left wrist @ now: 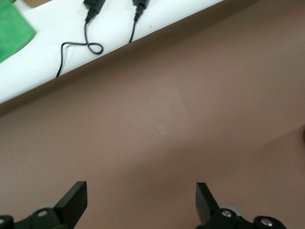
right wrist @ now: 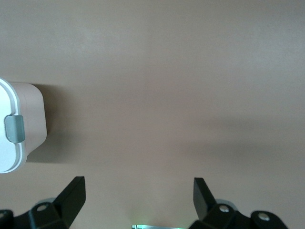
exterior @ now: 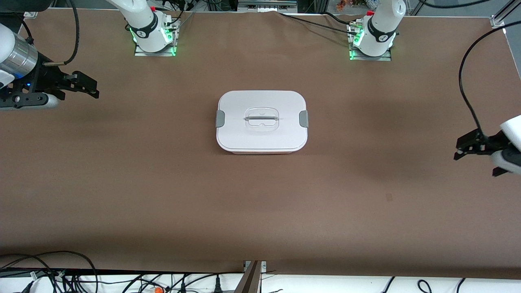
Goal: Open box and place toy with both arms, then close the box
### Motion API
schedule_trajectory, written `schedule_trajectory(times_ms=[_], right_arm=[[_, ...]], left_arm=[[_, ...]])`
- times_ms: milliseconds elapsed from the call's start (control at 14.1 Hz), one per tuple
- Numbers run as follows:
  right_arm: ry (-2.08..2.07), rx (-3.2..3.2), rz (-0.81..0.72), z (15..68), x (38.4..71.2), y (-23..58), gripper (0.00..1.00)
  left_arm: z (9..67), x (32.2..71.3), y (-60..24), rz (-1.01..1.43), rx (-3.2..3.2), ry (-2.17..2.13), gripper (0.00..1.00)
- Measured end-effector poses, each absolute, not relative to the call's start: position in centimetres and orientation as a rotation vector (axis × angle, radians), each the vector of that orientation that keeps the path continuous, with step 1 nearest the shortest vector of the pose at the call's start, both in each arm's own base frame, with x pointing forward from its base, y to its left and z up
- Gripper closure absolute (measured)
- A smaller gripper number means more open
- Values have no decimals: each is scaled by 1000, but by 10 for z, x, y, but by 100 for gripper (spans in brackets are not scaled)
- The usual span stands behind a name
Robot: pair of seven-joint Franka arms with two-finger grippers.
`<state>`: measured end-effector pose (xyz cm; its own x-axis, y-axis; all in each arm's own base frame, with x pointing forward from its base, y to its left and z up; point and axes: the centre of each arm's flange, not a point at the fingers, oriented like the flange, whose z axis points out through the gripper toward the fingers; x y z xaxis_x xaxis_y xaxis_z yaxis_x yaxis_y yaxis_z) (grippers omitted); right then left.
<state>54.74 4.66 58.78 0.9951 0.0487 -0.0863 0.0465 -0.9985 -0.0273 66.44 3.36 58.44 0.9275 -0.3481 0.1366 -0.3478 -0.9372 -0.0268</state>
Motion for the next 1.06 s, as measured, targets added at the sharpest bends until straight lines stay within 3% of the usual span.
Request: schedule_trajectory(times_ms=[496, 1063], right_arm=[[-71, -3113, 150, 586, 547, 46, 0], [-70, -3113, 158, 585, 547, 46, 0]], left_arm=[[614, 601, 34, 53, -3175, -98, 0], [594, 601, 34, 161, -3170, -149, 0]])
